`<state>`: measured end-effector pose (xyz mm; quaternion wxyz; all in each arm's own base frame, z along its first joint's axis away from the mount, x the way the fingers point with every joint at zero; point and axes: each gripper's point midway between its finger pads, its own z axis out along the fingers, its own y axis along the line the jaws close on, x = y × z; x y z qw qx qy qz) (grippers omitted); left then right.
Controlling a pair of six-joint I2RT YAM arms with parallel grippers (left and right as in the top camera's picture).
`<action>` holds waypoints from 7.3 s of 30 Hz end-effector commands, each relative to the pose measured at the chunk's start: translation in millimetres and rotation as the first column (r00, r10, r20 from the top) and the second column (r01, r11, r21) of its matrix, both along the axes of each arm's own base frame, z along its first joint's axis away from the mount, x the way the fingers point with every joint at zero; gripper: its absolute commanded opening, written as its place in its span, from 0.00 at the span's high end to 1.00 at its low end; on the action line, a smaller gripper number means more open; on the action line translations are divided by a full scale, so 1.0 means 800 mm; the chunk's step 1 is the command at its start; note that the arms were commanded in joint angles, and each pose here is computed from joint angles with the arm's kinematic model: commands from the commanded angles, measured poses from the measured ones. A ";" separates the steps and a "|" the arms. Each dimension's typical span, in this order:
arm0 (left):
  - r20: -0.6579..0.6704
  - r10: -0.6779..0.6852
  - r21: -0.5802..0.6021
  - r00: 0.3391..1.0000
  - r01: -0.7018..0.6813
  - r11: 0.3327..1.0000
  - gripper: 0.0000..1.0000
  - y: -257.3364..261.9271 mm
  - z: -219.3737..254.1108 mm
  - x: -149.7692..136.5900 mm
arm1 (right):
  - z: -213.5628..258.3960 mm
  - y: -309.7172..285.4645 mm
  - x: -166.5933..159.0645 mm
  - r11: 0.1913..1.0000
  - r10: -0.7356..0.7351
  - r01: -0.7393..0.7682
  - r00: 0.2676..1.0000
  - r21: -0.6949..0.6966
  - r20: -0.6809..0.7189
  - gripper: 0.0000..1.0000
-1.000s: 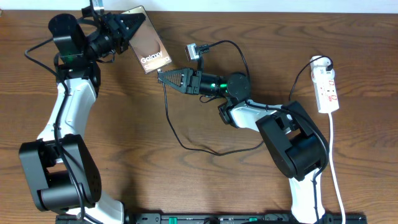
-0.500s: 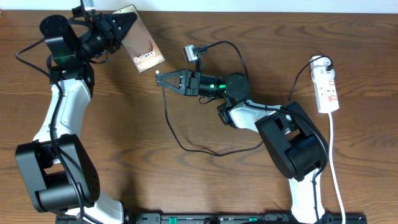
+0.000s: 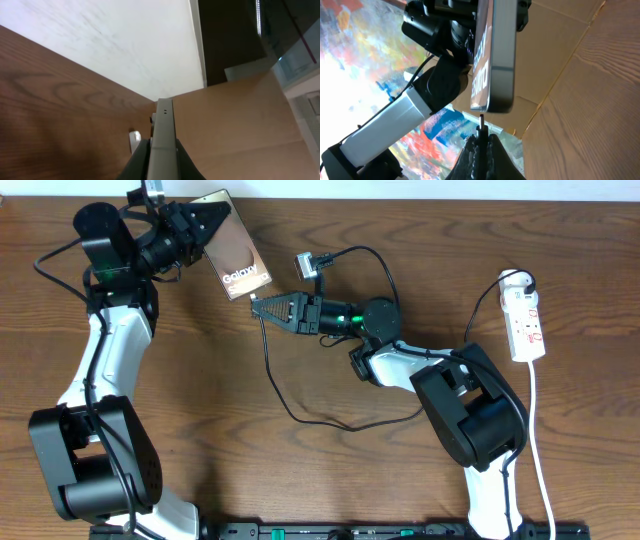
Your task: Plug charger to phone and switch on socket
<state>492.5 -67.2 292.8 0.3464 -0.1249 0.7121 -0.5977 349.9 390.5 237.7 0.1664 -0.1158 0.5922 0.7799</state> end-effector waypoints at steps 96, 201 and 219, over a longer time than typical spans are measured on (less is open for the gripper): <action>0.126 -0.204 0.069 0.971 0.196 0.978 0.92 -0.025 0.018 -0.038 | 0.027 -0.005 0.028 0.985 -0.141 0.142 0.990 0.095 -0.019 0.70; 0.136 -0.165 0.084 0.977 0.154 0.984 0.93 -0.019 0.015 -0.031 | -0.005 0.008 -0.001 1.000 0.009 -0.009 1.000 -0.025 0.007 0.14; 0.094 -0.217 0.038 0.972 0.214 0.976 0.93 0.028 0.016 -0.054 | -0.036 -0.057 0.074 0.982 -0.149 0.150 0.989 -0.113 0.016 0.01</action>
